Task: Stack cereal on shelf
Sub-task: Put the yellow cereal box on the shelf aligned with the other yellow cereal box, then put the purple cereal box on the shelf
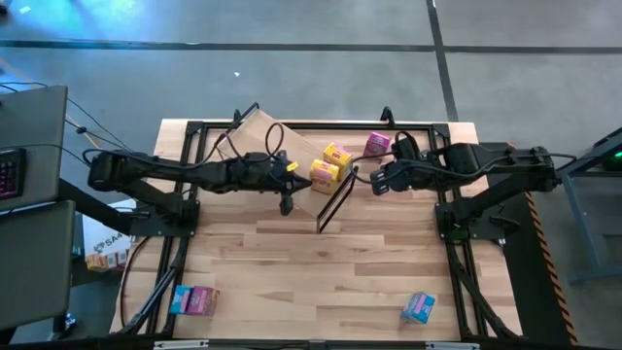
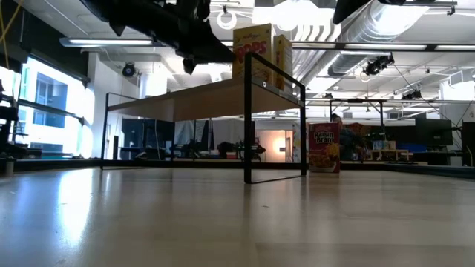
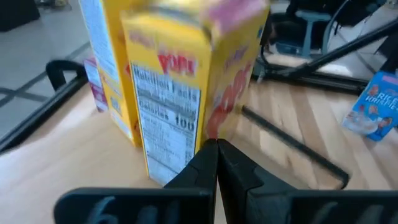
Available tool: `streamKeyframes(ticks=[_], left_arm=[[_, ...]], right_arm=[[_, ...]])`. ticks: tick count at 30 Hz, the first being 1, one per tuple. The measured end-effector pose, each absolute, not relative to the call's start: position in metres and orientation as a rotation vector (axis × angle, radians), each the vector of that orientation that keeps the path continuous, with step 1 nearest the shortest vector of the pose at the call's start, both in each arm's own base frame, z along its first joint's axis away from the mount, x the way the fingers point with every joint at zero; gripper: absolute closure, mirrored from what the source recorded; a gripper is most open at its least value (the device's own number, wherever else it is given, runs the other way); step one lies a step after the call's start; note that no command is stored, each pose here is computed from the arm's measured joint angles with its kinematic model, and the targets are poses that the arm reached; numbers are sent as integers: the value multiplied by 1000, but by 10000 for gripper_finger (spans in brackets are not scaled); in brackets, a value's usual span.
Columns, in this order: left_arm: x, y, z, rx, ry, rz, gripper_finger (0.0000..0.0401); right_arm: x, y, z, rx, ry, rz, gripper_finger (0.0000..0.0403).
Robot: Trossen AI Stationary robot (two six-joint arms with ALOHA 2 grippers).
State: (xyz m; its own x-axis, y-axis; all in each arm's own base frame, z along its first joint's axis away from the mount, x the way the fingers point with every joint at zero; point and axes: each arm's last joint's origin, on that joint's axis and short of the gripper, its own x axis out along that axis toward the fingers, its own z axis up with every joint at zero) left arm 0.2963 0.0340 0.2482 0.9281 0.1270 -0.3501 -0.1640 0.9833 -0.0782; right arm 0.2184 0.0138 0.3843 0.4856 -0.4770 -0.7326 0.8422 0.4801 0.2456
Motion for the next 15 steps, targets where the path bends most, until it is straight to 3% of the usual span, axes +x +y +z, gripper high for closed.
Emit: streamKeyframes(ticks=[5, 15], left_arm=[[286, 33, 255, -116, 374, 149, 401], [225, 26, 295, -231, 292, 179, 401]], right_arm=[[219, 9, 384, 638, 655, -877, 403], [218, -11, 384, 519, 690, -915, 403]])
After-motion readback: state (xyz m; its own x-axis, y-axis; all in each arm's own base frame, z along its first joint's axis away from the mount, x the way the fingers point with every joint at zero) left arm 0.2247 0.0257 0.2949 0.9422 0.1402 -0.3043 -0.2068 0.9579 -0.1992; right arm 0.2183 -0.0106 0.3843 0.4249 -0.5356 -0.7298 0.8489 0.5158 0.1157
